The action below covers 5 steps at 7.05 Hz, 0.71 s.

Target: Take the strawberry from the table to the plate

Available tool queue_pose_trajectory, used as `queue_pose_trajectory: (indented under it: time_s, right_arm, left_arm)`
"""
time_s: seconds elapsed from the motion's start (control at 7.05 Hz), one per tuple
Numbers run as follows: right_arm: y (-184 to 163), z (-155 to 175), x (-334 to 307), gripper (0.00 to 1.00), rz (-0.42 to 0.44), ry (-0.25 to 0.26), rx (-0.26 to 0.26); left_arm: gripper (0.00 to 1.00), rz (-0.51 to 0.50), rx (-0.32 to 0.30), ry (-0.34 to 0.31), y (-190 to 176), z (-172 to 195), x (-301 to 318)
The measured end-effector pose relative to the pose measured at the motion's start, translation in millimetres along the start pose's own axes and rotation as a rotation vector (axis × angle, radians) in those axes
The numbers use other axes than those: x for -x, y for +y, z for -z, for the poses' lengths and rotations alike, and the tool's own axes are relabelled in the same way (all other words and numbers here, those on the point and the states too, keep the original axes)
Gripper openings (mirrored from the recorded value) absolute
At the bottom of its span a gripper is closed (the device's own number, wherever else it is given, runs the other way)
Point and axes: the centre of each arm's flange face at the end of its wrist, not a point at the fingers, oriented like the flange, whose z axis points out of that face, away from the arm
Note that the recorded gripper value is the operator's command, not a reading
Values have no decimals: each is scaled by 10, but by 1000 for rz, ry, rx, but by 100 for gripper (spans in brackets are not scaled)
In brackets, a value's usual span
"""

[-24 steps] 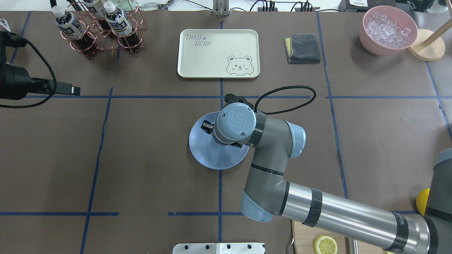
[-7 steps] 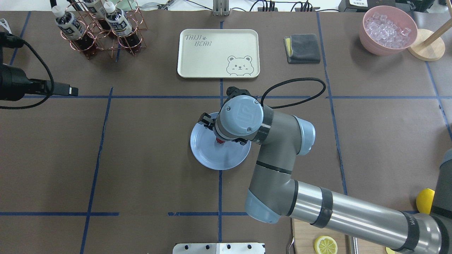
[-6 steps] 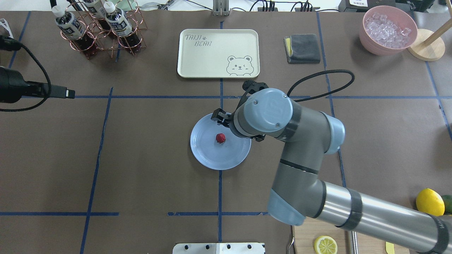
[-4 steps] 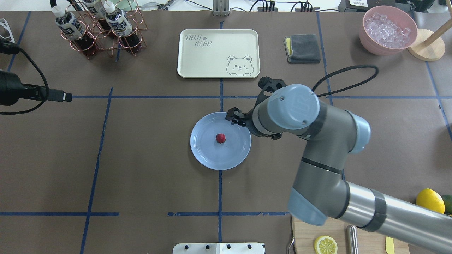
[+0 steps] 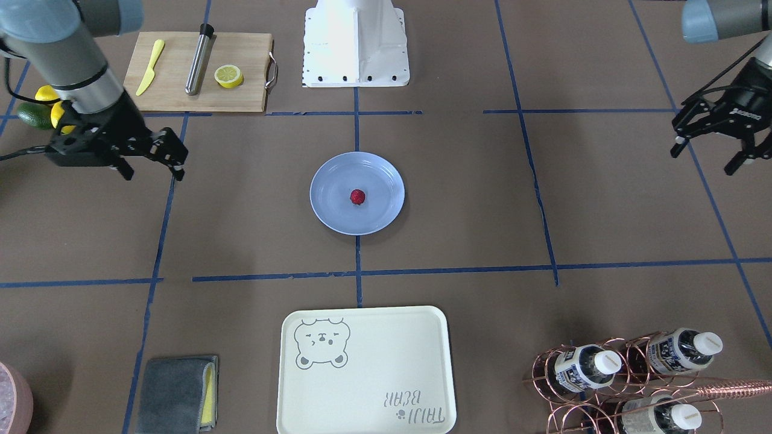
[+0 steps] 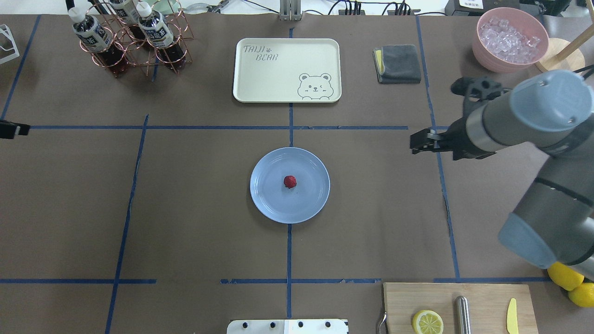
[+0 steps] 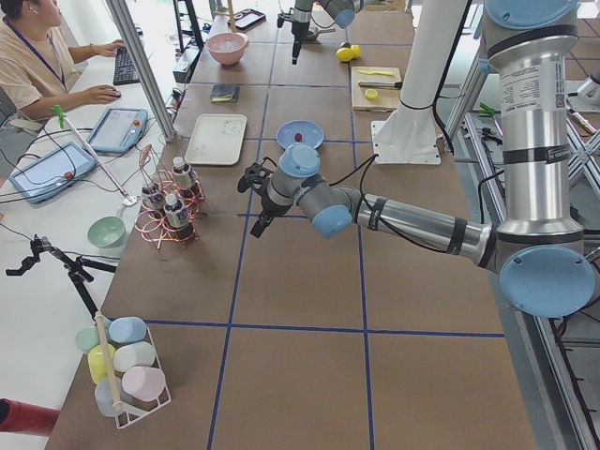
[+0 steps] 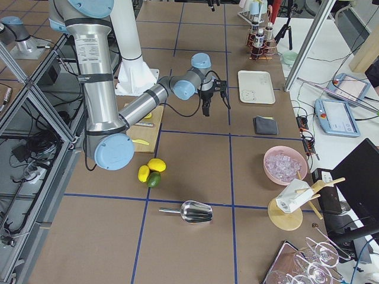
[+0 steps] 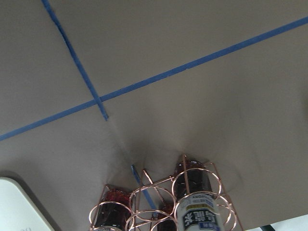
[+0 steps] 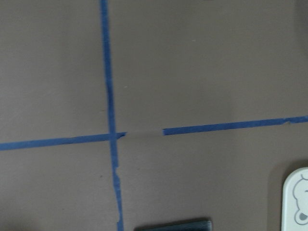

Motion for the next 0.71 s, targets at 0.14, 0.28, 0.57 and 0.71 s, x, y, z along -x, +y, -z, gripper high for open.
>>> queue_pose_trajectory:
  time_s: [0.14,0.28,0.57,0.71]
  right_arm:
    - [-132,161,-522,100,52,9,13]
    - [-198,310,-1050,100,101,14,27]
    - [-181,614,-2154,100,178,-5,48]
    - [-150,737,-2685,100,204,-30,49]
  left_arm:
    - [100,-38,1,-28,66,105,333]
    - [100,-55,16,-58,103,199,588]
    - [100,-37,78,-86,12,348,846]
    - [100,8,124,-58,10,363,881]
